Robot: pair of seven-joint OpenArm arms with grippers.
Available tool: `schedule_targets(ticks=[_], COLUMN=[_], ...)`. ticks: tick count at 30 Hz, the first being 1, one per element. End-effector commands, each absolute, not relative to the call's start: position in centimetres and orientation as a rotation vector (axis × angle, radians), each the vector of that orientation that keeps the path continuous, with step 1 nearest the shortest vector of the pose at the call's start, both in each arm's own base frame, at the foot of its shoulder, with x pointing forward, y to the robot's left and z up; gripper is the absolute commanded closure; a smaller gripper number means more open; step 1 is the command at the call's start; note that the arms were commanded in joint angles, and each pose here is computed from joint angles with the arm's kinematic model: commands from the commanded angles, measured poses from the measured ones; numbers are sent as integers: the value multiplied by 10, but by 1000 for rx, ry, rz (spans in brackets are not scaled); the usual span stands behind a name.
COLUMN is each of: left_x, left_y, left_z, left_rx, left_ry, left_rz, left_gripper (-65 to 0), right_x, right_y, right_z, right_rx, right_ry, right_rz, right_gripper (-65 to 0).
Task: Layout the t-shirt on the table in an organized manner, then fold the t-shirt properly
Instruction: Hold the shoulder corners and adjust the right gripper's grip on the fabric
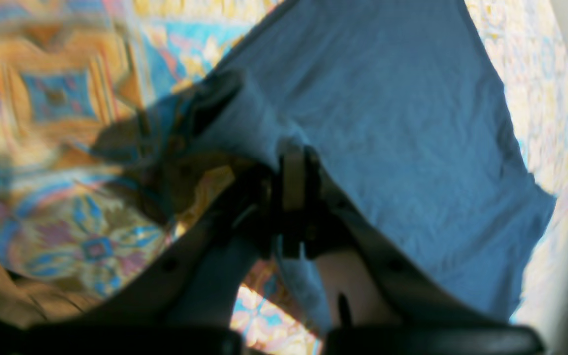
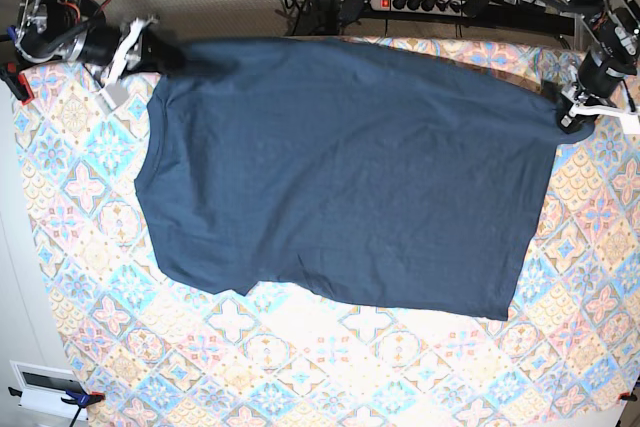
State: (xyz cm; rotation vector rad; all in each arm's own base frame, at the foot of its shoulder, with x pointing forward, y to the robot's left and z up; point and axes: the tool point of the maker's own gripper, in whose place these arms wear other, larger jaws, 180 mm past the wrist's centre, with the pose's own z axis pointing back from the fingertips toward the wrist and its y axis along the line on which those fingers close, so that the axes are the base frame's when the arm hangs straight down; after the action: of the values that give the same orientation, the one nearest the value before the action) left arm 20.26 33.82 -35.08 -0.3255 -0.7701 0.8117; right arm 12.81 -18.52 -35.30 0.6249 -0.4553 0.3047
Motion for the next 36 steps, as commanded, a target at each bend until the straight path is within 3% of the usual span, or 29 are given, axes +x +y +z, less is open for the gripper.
schedule_targets(ticks=[1,7,16,36], left_x=[206,220,253,289], left_y=[347,350,343,337], left_z=[-349,-381,-382,-389], left_rx=[-324,-406,-486,-392], left_ry=[-784,-738,-762,-812], left_rz=[825,942,980,1001], left_gripper=[0,0,0,0], right_x=[135,154,181,197], right_y=[-185,-204,-211,-223], right_z=[-345,-348,-349,-366], right_rx=[632,584,601,638], right_ry=[-498,-542,-592,-594], right_rz=[302,254,209,107], right_gripper=[-7,-7,-7,-7])
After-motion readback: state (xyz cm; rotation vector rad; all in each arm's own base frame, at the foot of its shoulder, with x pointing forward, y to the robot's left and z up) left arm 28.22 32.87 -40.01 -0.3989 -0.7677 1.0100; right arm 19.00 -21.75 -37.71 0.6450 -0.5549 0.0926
